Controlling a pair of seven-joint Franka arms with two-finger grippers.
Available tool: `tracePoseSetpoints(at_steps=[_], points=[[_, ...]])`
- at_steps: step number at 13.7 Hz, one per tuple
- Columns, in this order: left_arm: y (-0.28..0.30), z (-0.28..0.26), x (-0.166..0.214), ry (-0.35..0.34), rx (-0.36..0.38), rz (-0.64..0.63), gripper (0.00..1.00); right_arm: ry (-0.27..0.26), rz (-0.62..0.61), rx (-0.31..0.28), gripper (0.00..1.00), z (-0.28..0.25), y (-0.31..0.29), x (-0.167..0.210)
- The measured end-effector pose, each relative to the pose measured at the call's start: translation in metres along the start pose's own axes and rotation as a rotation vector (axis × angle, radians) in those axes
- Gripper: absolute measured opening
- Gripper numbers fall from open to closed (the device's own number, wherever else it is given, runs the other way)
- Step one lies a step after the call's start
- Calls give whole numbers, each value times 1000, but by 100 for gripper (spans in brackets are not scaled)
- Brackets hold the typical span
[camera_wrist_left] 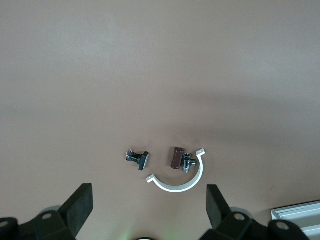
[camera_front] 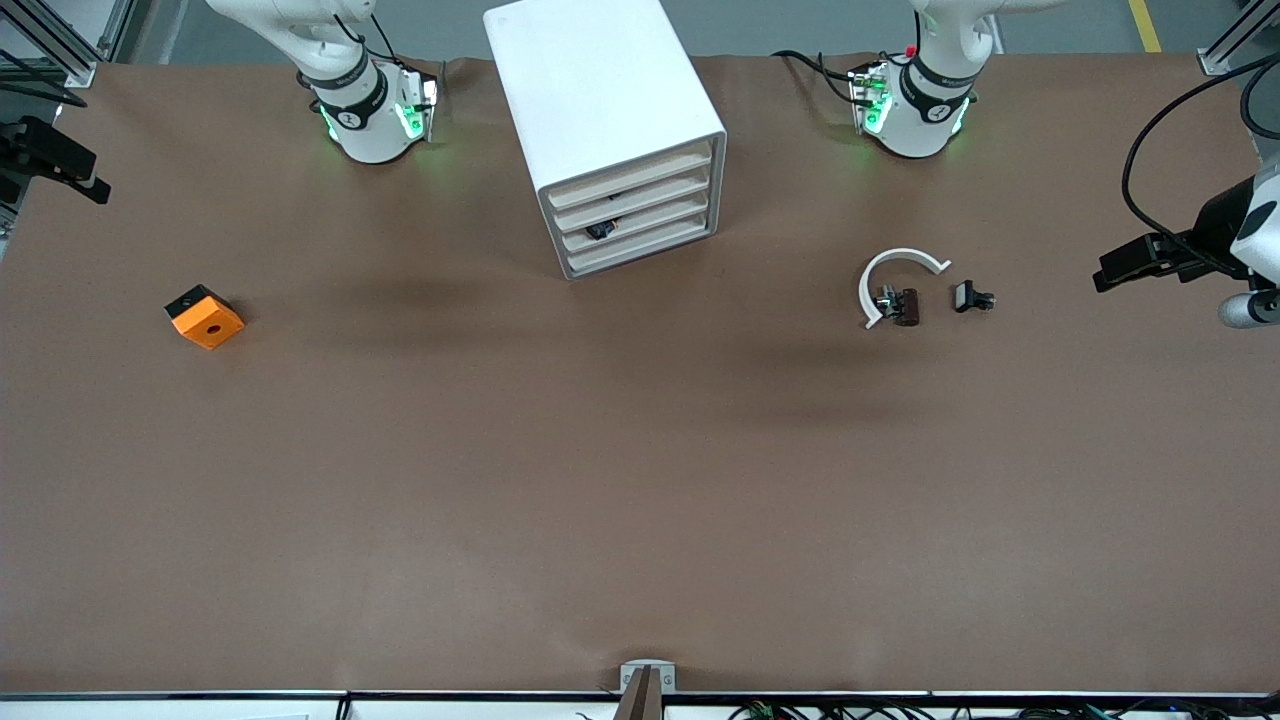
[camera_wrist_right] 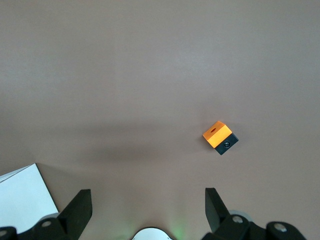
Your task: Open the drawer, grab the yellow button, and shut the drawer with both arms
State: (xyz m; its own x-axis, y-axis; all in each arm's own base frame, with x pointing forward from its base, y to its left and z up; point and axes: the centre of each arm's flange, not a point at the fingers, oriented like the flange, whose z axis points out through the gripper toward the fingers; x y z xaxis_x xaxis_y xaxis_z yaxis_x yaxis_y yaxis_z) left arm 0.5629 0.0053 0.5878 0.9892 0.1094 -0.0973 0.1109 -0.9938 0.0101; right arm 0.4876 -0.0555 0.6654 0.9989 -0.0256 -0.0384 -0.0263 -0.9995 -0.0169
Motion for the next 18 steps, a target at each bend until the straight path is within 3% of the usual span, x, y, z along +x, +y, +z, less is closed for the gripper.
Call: tracePoseSetpoints(at_steps=[10, 15, 18], points=[[-2, 9, 4, -24, 1, -3, 100, 0, 0, 1, 100, 0, 0, 0], [24, 64, 27, -129, -13, 12, 100, 1, 0, 1, 100, 0, 0, 0], [62, 119, 47, -224, -119, -46, 100, 1, 0, 1, 100, 0, 0, 0]])
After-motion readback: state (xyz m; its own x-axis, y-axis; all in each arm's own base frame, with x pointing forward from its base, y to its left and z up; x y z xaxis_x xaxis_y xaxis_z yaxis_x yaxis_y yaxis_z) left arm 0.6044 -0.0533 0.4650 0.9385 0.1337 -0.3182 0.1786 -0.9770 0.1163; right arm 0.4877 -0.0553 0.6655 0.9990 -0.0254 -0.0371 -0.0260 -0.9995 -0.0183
